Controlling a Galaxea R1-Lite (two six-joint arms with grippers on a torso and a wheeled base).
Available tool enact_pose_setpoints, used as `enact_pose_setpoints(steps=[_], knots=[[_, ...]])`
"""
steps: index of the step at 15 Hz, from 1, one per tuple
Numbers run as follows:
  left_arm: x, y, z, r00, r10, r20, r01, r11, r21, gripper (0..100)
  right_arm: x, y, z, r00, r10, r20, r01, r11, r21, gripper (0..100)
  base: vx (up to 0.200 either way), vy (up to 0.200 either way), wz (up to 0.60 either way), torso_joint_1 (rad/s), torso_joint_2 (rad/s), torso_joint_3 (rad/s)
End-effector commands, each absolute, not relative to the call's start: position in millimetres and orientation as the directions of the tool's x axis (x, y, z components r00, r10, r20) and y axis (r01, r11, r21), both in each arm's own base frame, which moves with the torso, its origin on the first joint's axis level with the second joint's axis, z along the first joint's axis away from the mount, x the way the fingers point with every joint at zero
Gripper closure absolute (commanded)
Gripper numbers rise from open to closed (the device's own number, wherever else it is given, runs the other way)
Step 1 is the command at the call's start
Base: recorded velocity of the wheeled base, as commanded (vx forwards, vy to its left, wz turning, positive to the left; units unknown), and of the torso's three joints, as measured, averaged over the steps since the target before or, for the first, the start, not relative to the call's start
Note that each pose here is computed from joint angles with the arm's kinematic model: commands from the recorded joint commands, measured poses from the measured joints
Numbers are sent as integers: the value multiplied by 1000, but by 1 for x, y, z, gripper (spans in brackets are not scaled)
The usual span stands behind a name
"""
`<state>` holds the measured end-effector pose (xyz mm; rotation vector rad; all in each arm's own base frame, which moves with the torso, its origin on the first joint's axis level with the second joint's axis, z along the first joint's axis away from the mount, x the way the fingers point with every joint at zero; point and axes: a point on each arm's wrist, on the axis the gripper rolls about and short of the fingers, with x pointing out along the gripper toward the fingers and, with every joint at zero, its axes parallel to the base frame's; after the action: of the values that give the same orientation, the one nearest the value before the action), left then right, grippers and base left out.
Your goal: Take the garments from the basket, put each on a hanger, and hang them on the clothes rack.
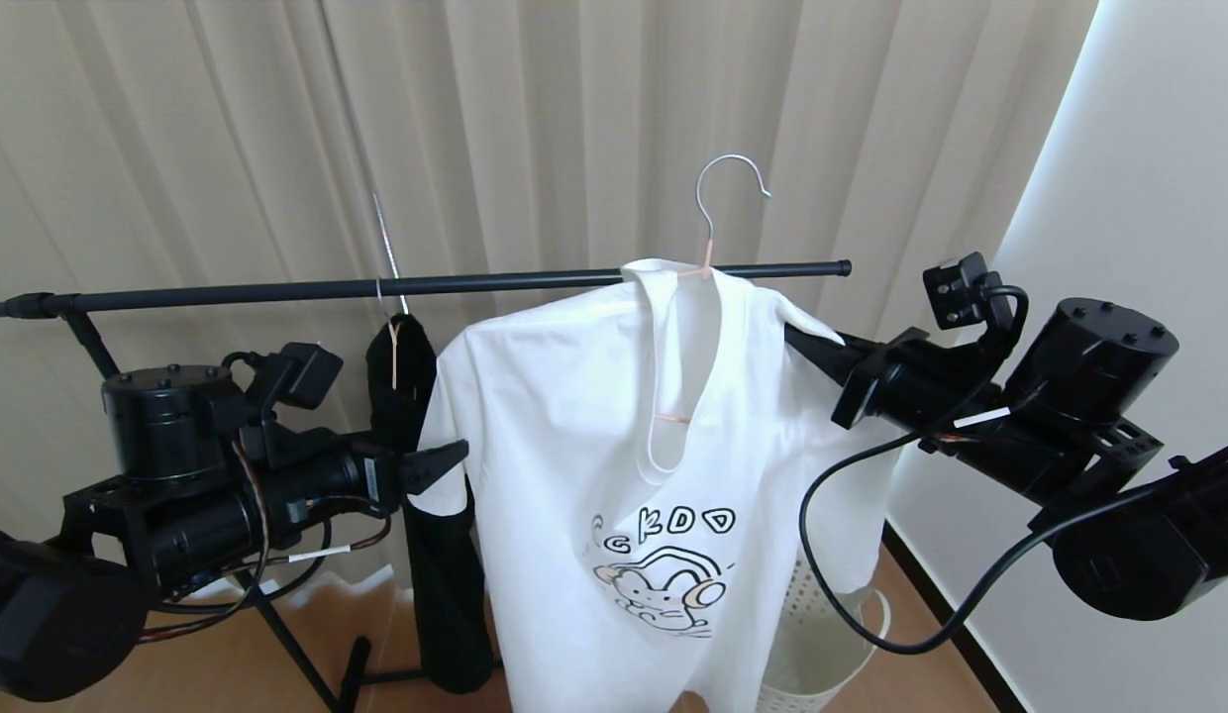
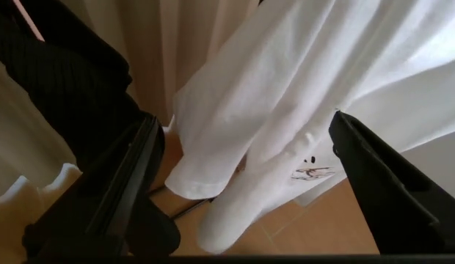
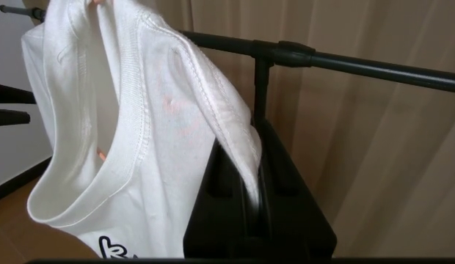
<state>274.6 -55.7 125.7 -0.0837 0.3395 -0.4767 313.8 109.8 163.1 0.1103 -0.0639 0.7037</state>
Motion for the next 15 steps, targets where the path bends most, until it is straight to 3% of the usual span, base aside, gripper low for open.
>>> enact_pose_setpoints(steps=[1, 11, 12, 15], knots=[[281, -57, 114, 824, -457, -336, 425, 890, -167, 0, 312, 109, 165, 760, 642, 99, -649, 756, 78, 100, 0, 0, 0, 0, 0, 0], [295, -58, 101, 860, -405, -312, 374, 914, -155, 0, 311, 109, 166, 756, 641, 130, -652, 756, 64, 100, 0, 0, 0, 0, 0, 0], [295, -58, 101, 860, -405, -311, 374, 914, -155, 100, 311, 109, 166, 756, 641, 130, -652, 756, 64, 100, 0, 0, 0, 0, 0, 0], [294, -58, 101, 861, -403, -311, 373, 915, -153, 100, 313, 108, 166, 760, 636, 130, -647, 760, 64, 100, 0, 0, 0, 0, 0, 0]])
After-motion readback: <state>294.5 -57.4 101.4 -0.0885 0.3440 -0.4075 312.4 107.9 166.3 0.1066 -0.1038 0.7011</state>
